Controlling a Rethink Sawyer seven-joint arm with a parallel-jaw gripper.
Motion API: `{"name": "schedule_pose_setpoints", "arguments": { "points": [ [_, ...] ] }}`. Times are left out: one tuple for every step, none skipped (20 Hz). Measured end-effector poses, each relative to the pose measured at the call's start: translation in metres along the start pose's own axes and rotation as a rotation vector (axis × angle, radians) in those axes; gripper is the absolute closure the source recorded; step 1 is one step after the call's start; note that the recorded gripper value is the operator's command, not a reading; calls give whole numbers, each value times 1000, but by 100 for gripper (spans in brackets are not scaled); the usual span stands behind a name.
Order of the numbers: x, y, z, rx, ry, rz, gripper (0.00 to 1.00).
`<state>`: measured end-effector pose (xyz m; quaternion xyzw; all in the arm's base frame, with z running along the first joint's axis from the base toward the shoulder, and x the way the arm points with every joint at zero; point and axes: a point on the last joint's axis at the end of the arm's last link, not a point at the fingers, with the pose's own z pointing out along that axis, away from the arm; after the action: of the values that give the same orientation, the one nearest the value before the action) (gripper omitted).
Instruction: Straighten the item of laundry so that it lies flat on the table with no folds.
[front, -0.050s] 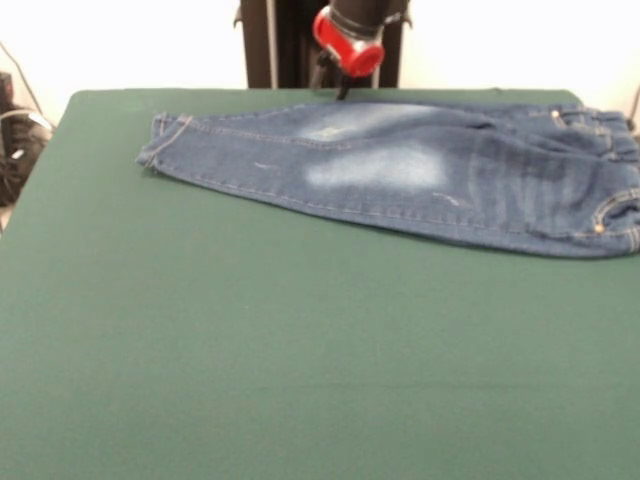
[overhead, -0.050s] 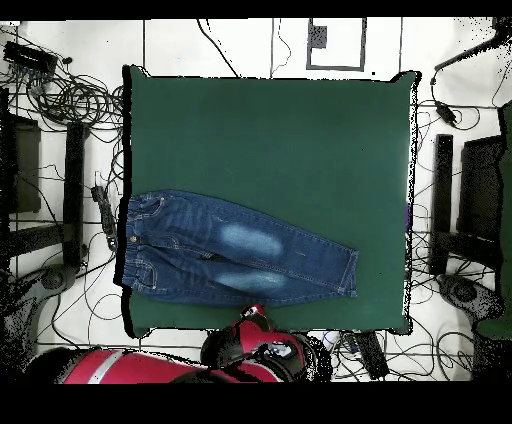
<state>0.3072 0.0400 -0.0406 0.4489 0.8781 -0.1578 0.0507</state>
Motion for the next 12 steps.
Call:
{"name": "schedule_pose_setpoints", "arguments": {
  "points": [
    [-1,0,1,-2,1,-9,0],
    [-2,-2,0,-12,5,-34,0],
    [-3,-3,0,-15,6,-43,0],
    [-5,-4,0,-19,9,-53,0],
    [-7,-5,1,-23,11,-63,0],
    [-8,-5,2,-26,12,-72,0],
    [-10,-7,2,-30,14,-83,0],
    [-11,-8,3,-33,16,-94,0],
    [-12,-8,3,-37,18,-107,0],
    [-12,-9,3,-41,18,-120,0],
    [-12,-9,3,-43,18,-126,0],
    [-12,-9,3,-45,19,-135,0]
  ]
}}
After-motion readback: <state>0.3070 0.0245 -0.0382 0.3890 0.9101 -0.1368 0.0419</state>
